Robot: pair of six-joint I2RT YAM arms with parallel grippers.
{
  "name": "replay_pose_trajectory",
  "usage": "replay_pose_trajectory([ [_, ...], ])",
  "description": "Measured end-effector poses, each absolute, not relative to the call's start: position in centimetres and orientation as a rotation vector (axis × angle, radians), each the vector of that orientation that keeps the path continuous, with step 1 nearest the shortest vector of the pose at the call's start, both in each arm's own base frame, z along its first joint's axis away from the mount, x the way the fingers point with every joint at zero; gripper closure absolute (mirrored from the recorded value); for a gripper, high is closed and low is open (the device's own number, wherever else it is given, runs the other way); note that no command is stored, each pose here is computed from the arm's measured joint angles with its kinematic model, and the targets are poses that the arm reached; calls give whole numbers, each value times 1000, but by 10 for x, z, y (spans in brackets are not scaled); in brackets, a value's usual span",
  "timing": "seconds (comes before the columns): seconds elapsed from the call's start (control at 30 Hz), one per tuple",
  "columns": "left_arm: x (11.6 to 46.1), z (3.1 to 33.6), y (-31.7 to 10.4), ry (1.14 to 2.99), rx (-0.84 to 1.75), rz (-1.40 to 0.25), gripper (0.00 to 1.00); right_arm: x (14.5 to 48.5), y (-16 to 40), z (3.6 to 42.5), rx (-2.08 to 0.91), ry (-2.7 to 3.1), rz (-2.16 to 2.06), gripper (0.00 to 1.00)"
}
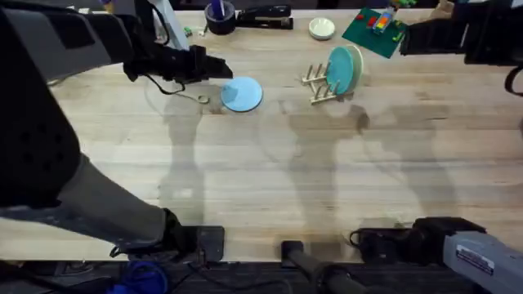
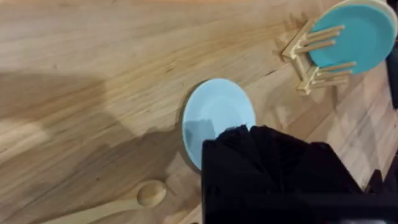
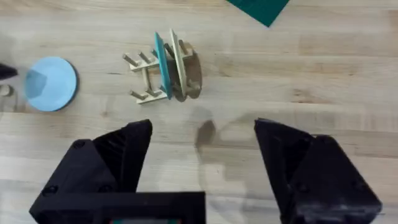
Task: Pick up the plates from the table one by one and place each into a slot on the dish rack.
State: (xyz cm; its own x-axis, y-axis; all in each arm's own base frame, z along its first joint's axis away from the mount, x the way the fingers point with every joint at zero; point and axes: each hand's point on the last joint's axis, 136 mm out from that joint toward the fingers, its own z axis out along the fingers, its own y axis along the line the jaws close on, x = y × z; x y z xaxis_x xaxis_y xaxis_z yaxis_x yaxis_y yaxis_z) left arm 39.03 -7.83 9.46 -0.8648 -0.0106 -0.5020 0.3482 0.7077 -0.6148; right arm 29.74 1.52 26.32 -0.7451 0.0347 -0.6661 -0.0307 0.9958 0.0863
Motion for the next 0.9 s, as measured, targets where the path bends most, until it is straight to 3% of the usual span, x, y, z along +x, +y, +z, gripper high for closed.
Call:
replay_pose_trajectory([
  [0.47,388,63,-76,2517,214,-1024,959,297,15,263,3,2408,118,9],
  [0.9,389,59,-72,2533,226,-980,959,297,15,263,3,2408,118,9],
])
